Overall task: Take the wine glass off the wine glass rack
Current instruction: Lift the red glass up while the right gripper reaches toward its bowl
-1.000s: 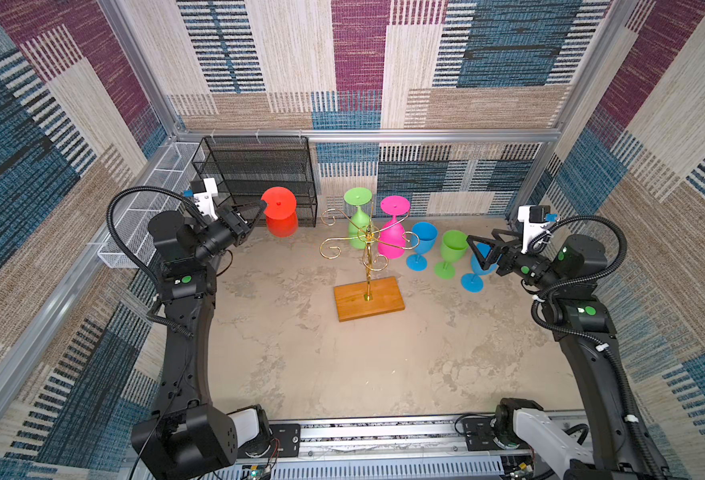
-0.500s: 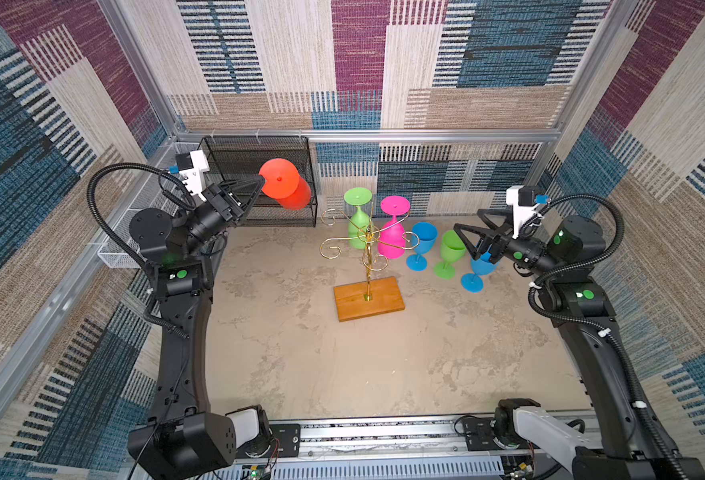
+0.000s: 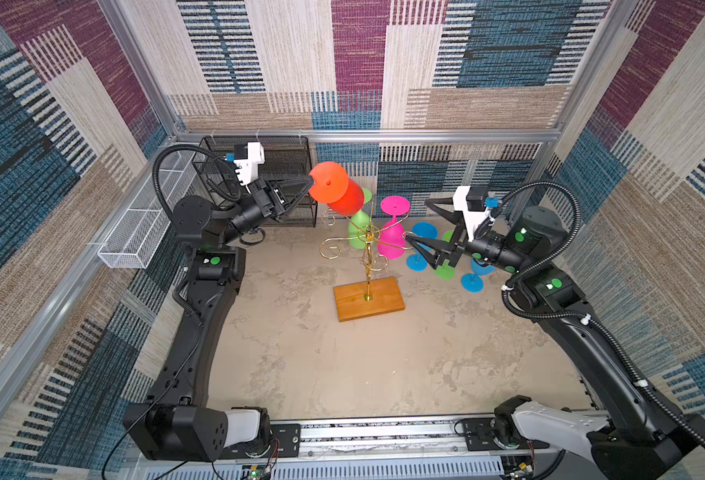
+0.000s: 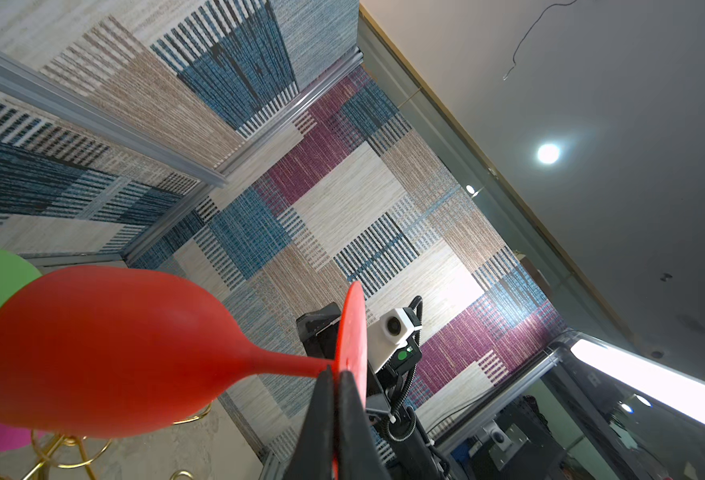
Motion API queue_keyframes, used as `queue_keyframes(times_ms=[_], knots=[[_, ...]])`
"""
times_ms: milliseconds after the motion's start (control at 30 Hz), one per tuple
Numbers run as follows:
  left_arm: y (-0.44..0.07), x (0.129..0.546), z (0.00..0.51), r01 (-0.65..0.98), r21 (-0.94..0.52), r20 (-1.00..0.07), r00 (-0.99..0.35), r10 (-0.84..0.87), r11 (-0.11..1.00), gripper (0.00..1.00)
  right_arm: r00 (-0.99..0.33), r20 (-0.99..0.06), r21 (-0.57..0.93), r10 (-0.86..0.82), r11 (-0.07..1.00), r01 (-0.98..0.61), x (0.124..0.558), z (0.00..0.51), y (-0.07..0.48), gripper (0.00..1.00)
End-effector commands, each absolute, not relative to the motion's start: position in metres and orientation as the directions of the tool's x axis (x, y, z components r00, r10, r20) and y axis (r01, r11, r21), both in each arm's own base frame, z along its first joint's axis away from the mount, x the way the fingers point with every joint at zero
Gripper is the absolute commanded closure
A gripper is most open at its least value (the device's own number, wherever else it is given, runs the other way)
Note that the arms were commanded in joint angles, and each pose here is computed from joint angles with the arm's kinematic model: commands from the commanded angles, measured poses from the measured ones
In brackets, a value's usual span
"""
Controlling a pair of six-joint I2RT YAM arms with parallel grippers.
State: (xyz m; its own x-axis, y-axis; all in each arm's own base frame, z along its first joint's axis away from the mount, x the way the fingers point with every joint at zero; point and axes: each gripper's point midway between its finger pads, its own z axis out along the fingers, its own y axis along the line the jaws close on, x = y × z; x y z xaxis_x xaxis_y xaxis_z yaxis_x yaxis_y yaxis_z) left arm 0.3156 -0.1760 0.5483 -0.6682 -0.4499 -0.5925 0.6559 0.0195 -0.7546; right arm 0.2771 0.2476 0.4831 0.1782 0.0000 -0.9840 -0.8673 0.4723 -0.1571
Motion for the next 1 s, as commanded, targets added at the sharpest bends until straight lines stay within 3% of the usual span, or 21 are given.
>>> queue_keyframes(times_ms=[0,300,967], knots=[[-0.187,0.307,0.554,0.657,-0.753,-0.590,-0.694,-0.413,-0.029,1.00,0.298,-0.954,-0.272,-0.029,0.502,-0.821,0.285,0.496,0.256,0.01],[-0.212,0.299,0.553,0.611,-0.780,-0.547,-0.772,-0.324,-0.137,1.00,0.331,-0.941,-0.321,-0.068,0.479,-0.817,0.308,0.489,0.284,0.01],[-0.224,0.290,0.547,0.594,-0.789,-0.543,-0.793,-0.276,-0.158,1.00,0.269,-0.958,-0.280,-0.094,0.492,-0.824,0.352,0.471,0.313,0.01]])
